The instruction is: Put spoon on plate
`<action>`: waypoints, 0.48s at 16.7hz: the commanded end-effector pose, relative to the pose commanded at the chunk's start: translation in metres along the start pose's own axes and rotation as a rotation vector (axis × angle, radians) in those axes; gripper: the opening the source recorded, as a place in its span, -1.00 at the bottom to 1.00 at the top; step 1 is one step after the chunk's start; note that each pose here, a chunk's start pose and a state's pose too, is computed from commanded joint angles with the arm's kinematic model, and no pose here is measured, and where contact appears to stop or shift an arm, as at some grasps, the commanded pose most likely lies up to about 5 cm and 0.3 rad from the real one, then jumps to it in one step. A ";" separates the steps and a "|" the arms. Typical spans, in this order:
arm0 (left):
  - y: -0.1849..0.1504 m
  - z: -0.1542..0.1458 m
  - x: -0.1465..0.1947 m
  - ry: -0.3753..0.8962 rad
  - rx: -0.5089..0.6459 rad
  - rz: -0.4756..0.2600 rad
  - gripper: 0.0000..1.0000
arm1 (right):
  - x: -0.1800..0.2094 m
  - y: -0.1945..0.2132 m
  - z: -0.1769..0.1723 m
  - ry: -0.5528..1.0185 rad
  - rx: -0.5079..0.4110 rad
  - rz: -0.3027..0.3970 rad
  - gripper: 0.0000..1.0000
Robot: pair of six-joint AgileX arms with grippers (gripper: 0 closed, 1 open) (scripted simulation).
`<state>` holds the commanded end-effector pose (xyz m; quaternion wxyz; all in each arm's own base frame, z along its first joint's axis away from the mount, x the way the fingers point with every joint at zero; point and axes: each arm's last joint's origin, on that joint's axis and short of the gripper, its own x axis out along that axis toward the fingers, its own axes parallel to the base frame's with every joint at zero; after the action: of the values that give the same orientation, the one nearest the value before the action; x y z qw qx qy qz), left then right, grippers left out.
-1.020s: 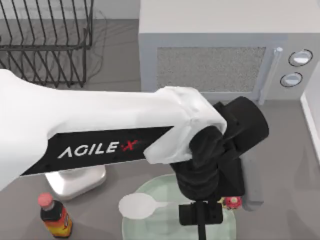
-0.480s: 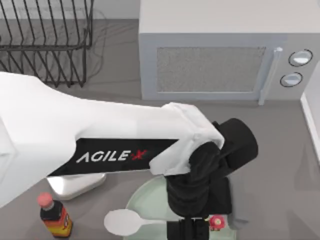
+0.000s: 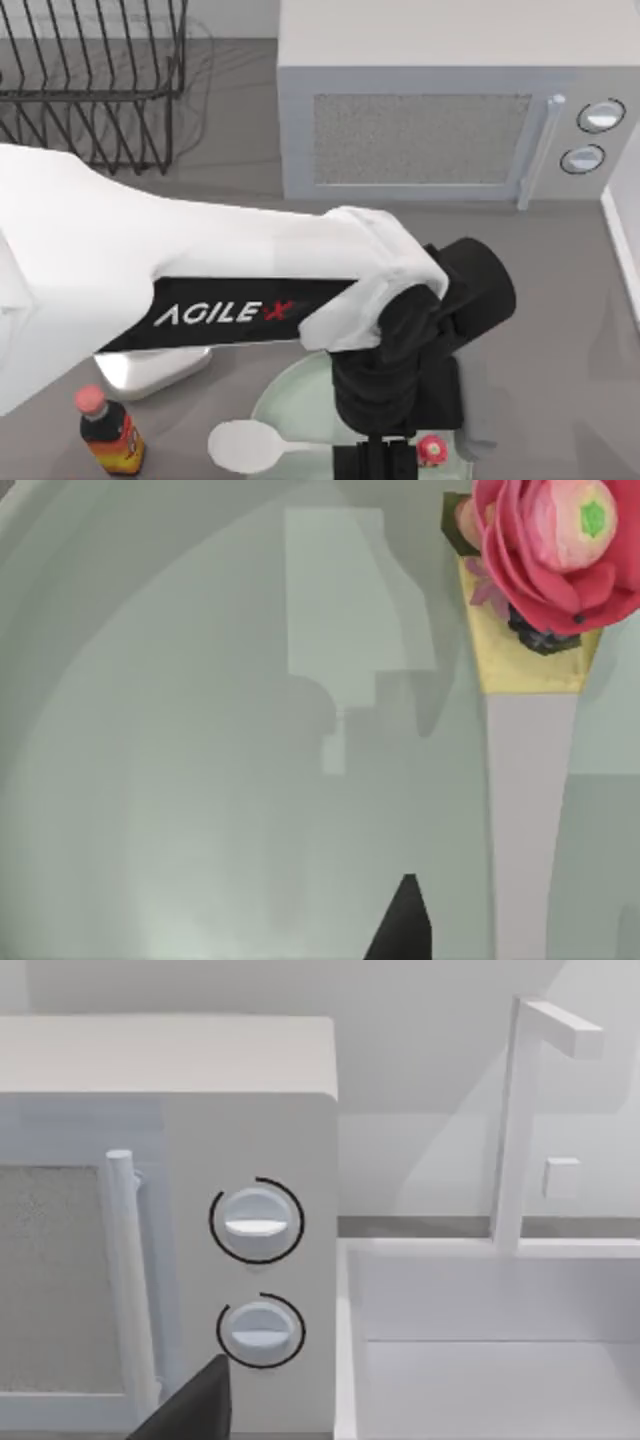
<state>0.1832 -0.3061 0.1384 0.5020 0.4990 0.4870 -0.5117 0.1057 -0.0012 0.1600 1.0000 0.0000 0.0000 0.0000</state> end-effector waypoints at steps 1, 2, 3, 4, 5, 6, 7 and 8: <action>0.000 0.000 0.000 0.000 0.000 0.000 0.36 | 0.000 0.000 0.000 0.000 0.000 0.000 1.00; 0.000 0.000 0.000 0.000 0.000 0.000 0.51 | 0.000 0.000 0.000 0.000 0.000 0.000 1.00; 0.000 0.000 0.000 0.000 0.000 0.000 0.66 | 0.000 0.000 0.000 0.000 0.000 0.000 1.00; 0.000 0.000 0.000 0.000 0.000 0.000 0.81 | 0.000 0.000 0.000 0.000 0.000 0.000 1.00; 0.000 0.000 0.000 0.000 0.000 0.000 0.96 | 0.000 0.000 0.000 0.000 0.000 0.000 1.00; 0.000 0.000 0.000 0.000 0.000 0.000 1.00 | 0.000 0.000 0.000 0.000 0.000 0.000 1.00; 0.000 0.000 0.000 0.000 0.000 0.000 1.00 | 0.000 0.000 0.000 0.000 0.000 0.000 1.00; 0.000 0.000 0.000 0.000 0.000 0.000 1.00 | 0.000 0.000 0.000 0.000 0.000 0.000 1.00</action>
<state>0.1832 -0.3061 0.1384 0.5020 0.4990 0.4870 -0.5117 0.1057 -0.0012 0.1600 1.0000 0.0000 0.0000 0.0000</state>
